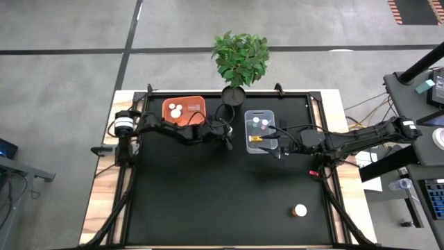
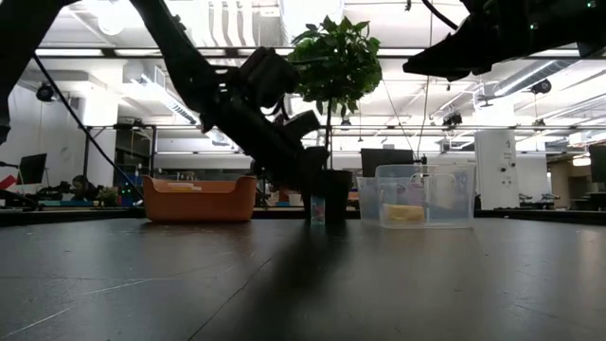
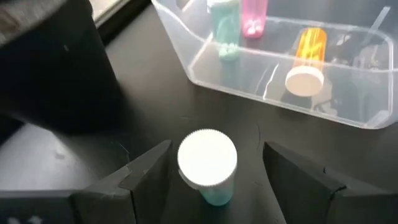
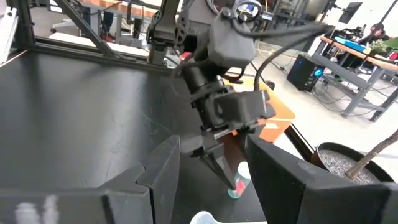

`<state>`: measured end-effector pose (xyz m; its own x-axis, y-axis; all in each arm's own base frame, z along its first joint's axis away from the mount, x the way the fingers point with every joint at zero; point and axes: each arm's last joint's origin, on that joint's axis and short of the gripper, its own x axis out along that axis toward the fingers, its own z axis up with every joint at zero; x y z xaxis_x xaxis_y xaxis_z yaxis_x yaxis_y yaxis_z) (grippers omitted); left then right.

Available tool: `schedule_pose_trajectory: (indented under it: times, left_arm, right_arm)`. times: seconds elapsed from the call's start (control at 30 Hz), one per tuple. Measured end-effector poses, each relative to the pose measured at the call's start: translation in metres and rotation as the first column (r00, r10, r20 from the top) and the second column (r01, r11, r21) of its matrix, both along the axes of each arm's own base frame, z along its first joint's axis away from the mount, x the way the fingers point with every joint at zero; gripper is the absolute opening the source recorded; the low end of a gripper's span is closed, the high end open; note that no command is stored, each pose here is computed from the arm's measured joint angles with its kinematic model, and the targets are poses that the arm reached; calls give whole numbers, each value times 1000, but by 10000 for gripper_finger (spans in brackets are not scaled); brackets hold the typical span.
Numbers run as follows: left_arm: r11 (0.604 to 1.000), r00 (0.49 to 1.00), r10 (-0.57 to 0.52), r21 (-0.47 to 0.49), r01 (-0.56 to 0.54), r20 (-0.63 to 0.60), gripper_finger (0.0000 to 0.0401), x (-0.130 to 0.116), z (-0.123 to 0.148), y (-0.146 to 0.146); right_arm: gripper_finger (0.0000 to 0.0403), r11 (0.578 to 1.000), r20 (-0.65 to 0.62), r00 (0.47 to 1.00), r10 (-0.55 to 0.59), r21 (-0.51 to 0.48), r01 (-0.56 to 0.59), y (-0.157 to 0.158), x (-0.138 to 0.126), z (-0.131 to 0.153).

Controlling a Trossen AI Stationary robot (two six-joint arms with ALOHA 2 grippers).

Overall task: Pick and place medicine bottles into bin by pill shape (circle, oval)
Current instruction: Put the blue tablet pill bottle into the orange bin

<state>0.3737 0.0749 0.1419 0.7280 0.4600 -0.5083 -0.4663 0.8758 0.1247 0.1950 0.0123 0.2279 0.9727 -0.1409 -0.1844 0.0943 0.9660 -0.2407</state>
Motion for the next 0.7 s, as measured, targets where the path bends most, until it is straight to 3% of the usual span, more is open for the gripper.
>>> schedule_pose_trajectory:
  times: [0.33,0.7]
  left_arm:
    - [1000,999,2,3,-2,33,226,2,2,0]
    - [1000,1000,1,3,-1,31,101,1,4,0]
  right_arm:
    - [176,1000,0,1000,0,0,0,0,0,0]
    - [176,1000,2,1000,0,0,0,0,0,0]
